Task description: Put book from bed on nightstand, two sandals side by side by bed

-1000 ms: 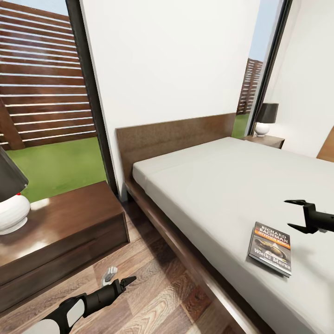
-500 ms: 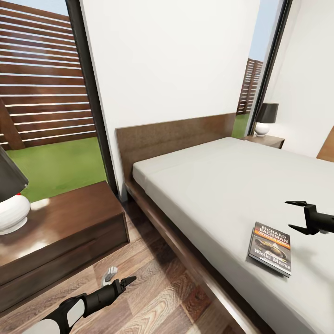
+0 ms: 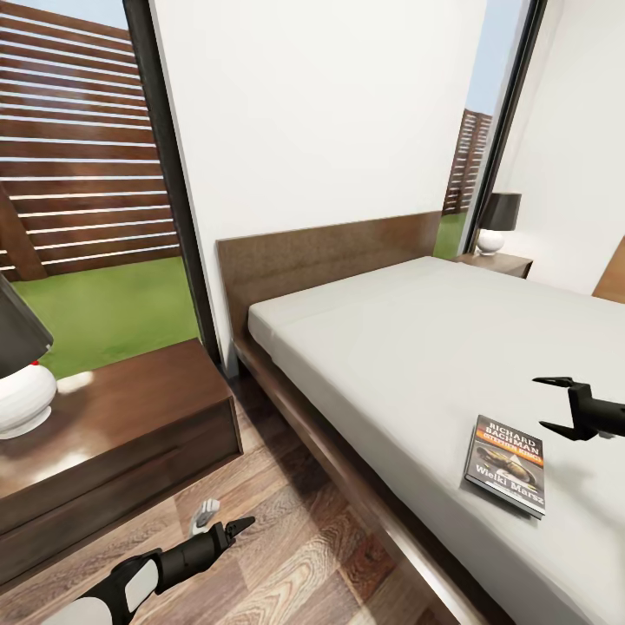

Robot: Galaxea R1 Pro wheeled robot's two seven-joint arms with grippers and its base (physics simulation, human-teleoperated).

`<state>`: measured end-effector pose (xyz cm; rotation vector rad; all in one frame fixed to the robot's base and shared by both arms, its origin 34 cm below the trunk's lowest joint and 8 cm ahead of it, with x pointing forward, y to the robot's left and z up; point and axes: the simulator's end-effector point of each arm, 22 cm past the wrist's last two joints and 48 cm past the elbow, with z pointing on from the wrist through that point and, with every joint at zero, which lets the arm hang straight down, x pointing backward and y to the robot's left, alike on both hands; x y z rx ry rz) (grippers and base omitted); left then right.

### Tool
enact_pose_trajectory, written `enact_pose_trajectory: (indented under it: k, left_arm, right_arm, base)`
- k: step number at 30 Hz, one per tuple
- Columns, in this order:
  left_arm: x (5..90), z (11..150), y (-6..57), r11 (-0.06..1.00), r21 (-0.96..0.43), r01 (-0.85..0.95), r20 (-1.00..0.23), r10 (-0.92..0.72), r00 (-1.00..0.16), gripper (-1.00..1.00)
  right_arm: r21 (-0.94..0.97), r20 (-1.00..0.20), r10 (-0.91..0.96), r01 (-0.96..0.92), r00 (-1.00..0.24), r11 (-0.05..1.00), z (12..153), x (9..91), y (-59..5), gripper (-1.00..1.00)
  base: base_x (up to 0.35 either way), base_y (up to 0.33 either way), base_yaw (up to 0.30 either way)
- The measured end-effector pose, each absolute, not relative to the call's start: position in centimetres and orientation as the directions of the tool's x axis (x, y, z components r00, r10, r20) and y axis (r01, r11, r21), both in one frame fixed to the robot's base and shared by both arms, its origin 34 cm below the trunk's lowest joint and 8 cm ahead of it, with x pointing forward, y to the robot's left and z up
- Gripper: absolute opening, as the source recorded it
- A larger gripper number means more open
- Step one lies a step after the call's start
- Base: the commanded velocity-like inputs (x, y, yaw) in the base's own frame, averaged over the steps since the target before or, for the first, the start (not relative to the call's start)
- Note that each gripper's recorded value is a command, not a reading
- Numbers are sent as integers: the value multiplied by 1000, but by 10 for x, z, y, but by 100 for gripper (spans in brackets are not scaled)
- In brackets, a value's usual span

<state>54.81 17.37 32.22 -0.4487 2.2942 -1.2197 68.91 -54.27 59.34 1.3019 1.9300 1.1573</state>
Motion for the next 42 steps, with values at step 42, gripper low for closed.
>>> enact_pose_trajectory:
  k: [42]
  left_arm:
    - [548,322,174,549,-834,-50,-280,-499,-820,100]
  right_arm:
    - [834,40,945,532,-325,148,563,676,-559,100]
  base:
    - [0,0,0]
